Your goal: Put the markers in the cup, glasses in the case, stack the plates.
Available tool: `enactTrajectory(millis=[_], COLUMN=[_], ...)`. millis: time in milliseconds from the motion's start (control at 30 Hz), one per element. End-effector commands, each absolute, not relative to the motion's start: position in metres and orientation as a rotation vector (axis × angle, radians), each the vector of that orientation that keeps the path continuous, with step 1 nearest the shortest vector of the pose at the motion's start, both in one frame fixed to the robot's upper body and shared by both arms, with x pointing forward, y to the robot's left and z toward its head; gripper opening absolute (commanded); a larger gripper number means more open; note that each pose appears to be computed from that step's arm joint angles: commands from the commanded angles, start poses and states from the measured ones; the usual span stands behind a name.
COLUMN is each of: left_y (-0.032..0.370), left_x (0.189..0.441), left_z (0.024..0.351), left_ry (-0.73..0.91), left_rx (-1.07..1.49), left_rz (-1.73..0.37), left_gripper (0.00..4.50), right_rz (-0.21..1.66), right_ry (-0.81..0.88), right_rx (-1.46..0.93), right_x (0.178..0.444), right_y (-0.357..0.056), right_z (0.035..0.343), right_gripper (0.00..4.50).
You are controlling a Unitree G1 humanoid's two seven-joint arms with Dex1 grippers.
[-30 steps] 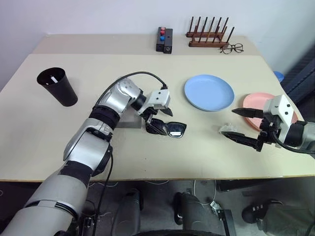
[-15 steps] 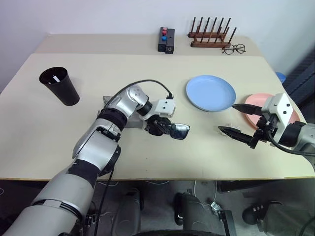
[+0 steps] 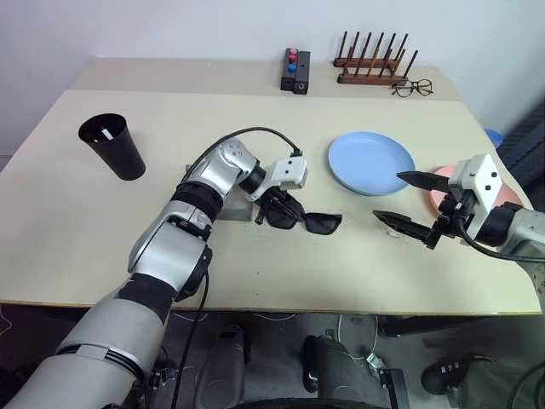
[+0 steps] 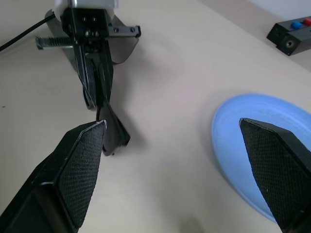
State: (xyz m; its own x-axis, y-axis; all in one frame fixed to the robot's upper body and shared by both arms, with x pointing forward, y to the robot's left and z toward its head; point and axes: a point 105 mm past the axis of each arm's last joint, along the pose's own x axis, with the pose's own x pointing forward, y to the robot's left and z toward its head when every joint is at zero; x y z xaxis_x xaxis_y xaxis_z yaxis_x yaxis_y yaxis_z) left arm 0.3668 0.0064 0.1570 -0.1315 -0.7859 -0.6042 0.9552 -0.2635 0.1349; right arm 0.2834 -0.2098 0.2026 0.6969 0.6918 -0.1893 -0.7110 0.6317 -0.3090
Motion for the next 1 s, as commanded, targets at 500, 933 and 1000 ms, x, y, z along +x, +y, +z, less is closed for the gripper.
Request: enactTrajectory(millis=[500,933,1000], left_y=[0.079,0.173,0.175], left_x=[0.387,0.385,0.386], left_z=[0.25,0.21,0.209], left_ry=[0.27,0.419,0.399], left_rx=[0.782,0.9,0.851], left_rz=[-1.515,-1.39,-1.379], left_gripper=[0.0,0.0,0.0], right_rz=[0.829,0.897,0.908], right_ry=[-0.011,-0.046,-0.049], right_rx=[-0.393,-0.361,-0.356], right_x=[0.293,0.294,0.293], right_y=[-0.201,-0.189,-0.187], right_z=[0.211,0.218,0.219], right_gripper=[4.5,4.5,4.5])
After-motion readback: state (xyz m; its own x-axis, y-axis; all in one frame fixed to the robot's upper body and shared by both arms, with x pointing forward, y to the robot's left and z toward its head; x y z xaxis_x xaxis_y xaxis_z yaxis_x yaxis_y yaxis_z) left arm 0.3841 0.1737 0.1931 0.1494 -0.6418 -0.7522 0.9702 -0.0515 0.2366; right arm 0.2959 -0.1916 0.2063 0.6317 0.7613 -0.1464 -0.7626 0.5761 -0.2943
